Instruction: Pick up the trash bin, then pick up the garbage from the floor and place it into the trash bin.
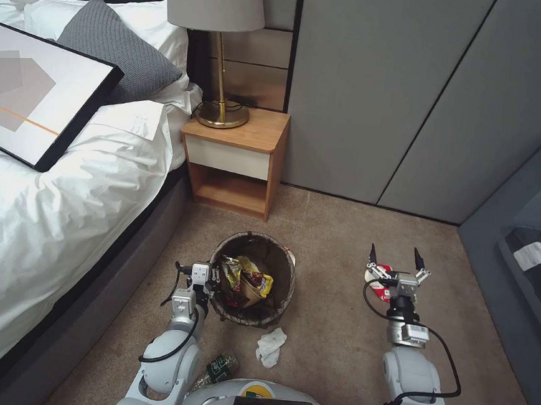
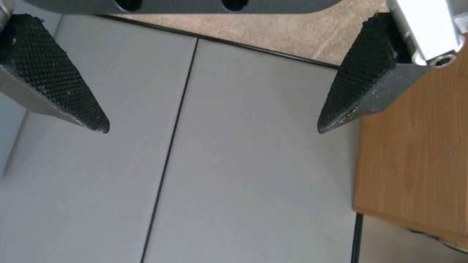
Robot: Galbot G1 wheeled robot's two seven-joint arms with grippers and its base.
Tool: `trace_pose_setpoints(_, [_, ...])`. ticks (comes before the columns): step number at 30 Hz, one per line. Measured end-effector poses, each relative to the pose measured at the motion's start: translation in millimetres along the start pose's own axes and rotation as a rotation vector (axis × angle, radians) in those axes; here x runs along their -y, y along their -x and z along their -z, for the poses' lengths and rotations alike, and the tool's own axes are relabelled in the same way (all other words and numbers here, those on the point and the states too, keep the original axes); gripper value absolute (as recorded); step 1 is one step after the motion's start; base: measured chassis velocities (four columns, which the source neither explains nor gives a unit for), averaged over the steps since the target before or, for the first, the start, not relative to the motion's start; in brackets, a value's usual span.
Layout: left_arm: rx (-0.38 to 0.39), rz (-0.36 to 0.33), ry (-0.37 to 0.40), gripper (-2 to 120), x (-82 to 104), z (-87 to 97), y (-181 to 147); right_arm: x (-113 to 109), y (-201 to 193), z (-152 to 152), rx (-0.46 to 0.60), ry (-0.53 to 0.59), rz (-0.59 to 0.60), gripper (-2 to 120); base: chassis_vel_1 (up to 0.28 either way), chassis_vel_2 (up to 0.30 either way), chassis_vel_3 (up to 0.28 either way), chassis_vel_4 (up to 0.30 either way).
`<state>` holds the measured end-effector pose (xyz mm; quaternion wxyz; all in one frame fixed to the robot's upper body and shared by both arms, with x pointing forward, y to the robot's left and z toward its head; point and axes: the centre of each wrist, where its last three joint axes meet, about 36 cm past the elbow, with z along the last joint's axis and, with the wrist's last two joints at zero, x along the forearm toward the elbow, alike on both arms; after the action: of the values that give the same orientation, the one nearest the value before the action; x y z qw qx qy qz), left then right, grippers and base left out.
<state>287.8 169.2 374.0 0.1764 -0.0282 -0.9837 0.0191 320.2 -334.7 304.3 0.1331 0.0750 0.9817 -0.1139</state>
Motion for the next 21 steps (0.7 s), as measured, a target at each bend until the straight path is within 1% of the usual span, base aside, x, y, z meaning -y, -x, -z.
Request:
trace_pose_setpoints(4, [0.000,0.001,0.000,5,-0.3,0.1,0.1,-0.5,9.3,0.8,-0.008,0.008,-0.003,100,0.000,0.000,0.000,0.000])
trace_pose_setpoints(8, [0.000,0.001,0.001,5,-0.5,0.2,0.2,0.7,21.3,-2.7,-0.058,0.007,-0.019,100,0.000,0.000,0.000,0.000])
trace_pose_setpoints(10, [-0.001,0.001,0.003,5,-0.8,0.1,0.1,1.9,35.3,-5.5,-0.148,0.010,-0.032,100,0.000,0.000,0.000,0.000])
trace_pose_setpoints(11, [-0.001,0.001,0.003,5,-0.8,0.1,0.1,1.9,35.3,-5.5,-0.148,0.010,-0.032,100,0.000,0.000,0.000,0.000])
trace_pose_setpoints(14, [-0.001,0.002,0.003,5,-1.0,0.1,-0.3,3.2,62.1,-14.9,-0.327,0.014,-0.035,100,0.000,0.000,0.000,0.000])
trace_pose_setpoints(15, [-0.001,0.002,0.003,5,-1.0,0.1,-0.3,3.2,62.1,-14.9,-0.327,0.014,-0.035,100,0.000,0.000,0.000,0.000])
trace_pose_setpoints(17, [-0.003,0.003,0.003,5,-1.0,-0.5,-0.9,4.0,77.5,-26.0,-0.415,0.011,-0.035,100,0.000,0.000,0.000,0.000])
trace_pose_setpoints(18, [-0.003,0.003,0.003,5,-1.0,-0.5,-0.9,4.0,77.5,-26.0,-0.415,0.011,-0.035,100,0.000,0.000,0.000,0.000])
trace_pose_setpoints(20, [-0.005,0.007,0.003,5,-1.7,-1.1,-1.4,2.1,103.5,-49.0,-0.527,0.004,-0.035,100,0.000,0.000,0.000,0.000])
trace_pose_setpoints(21, [-0.005,0.007,0.003,5,-1.7,-1.1,-1.4,2.1,103.5,-49.0,-0.527,0.004,-0.035,100,0.000,0.000,0.000,0.000])
